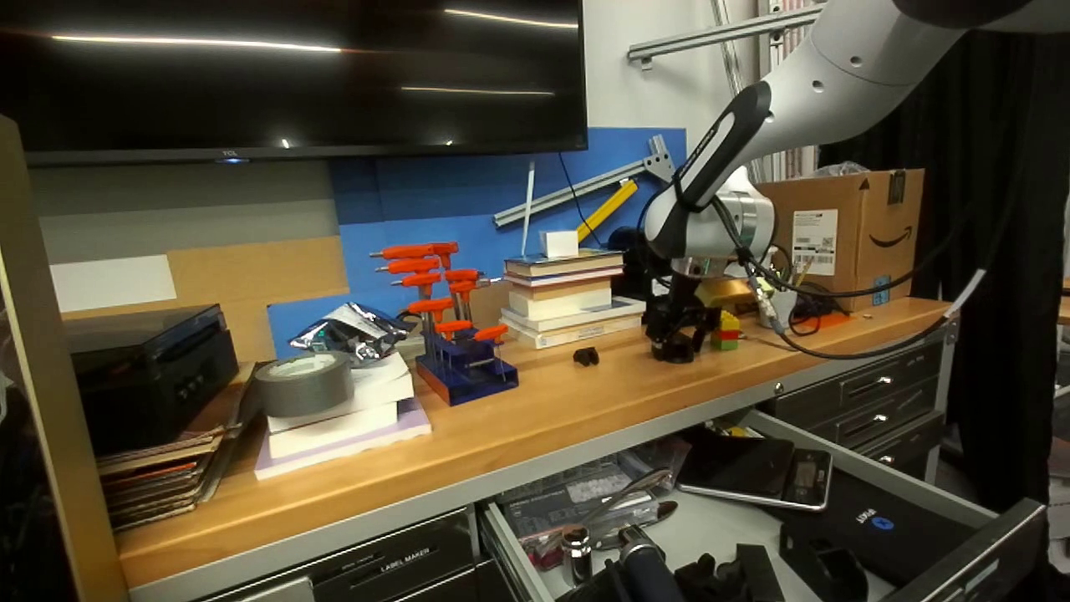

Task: Put the three black objects in the open drawer then close the drawer

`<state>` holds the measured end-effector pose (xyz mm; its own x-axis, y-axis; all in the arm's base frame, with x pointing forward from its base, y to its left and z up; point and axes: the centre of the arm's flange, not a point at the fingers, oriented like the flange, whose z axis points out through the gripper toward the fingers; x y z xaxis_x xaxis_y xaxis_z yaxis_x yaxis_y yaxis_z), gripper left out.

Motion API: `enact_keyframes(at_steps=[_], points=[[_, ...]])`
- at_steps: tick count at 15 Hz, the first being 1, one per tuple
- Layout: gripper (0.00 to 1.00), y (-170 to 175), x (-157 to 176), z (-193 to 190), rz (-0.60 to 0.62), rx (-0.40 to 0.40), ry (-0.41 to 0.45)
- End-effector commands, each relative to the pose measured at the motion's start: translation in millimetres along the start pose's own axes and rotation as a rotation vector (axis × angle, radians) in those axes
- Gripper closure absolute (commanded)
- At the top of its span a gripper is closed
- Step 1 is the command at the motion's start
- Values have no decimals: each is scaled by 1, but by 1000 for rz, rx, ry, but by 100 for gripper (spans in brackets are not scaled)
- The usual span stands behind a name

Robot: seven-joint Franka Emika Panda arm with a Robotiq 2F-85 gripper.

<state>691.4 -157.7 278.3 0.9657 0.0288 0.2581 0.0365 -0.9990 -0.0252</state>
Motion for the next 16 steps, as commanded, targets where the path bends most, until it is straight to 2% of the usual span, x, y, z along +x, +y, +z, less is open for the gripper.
enact_keyframes(at_steps=[1,4,6,11,16], points=[[37,0,17,0,-1,15,-6],[62,-9,12,-10,15,19,-59],[73,-18,6,-20,26,13,-94],[74,-62,-38,-43,42,-20,-221],[74,-115,-107,-63,20,22,-272]])
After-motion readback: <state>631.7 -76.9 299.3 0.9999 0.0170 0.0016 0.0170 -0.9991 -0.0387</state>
